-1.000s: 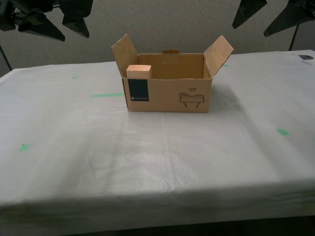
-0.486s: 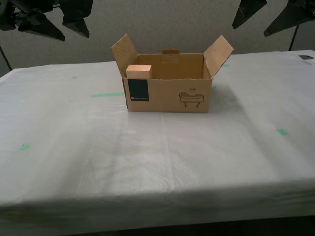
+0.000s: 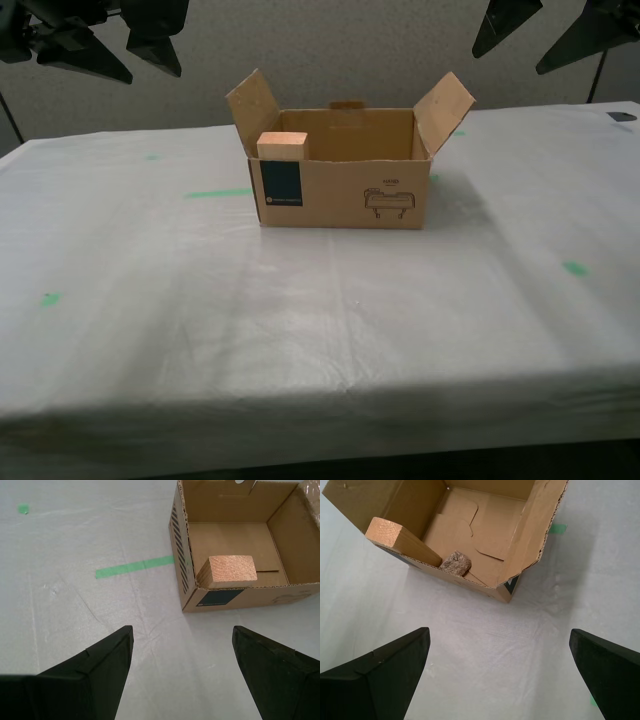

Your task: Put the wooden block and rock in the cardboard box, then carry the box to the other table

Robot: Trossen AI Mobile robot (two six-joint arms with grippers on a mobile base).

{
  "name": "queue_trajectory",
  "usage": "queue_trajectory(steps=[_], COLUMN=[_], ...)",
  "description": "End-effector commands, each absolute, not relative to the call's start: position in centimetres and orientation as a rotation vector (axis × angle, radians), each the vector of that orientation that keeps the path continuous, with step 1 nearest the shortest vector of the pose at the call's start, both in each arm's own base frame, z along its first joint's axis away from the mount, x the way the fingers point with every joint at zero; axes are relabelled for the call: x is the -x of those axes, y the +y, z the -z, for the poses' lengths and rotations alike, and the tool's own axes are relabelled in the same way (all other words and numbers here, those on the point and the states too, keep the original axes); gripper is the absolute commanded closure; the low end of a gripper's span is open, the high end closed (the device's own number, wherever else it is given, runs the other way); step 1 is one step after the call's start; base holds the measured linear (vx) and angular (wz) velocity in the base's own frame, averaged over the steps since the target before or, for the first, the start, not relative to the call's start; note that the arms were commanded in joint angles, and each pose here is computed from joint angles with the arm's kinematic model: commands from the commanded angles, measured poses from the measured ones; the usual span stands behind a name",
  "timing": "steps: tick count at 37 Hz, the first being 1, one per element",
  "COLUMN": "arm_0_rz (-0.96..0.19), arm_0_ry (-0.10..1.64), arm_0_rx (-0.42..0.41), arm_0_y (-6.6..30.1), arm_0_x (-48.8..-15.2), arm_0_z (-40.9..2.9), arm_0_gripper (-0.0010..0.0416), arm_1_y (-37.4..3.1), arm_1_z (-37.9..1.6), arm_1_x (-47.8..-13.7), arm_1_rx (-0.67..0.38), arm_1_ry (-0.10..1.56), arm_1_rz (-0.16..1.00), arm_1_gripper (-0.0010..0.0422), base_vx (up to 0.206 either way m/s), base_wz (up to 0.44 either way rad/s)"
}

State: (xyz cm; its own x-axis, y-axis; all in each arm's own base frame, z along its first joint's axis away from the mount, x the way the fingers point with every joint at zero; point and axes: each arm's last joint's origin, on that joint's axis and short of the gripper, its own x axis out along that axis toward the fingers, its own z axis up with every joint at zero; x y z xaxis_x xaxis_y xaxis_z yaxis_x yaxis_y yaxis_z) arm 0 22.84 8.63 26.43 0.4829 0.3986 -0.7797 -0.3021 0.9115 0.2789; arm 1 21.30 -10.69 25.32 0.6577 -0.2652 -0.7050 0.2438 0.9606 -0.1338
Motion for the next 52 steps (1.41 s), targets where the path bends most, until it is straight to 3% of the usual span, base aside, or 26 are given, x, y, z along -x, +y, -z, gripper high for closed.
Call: queue_trajectory(steps=[1, 52], arm_0_rz=[-0.426, -0.426], arm_0_ry=[0.976, 0.976], arm_0_rx=[-0.111, -0.111], arm_0_y=[8.64, 8.64], arm_0_x=[-22.84, -22.85], arm_0_z=[-26.48, -26.48], arm_0_gripper=[0.0016, 0.0016], arm_1_y=[-10.69, -10.69], arm_1_z=[-25.35, -25.35], arm_1_x=[-21.33, -21.33], arm_1_rx=[0.026, 0.026], arm_1_ry=[0.799, 0.799], arm_1_rz=[0.285, 0.285], arm_1_gripper=[0.0144, 0.0144], base_vx=[0.000, 0.000], base_wz=[0.000, 0.000])
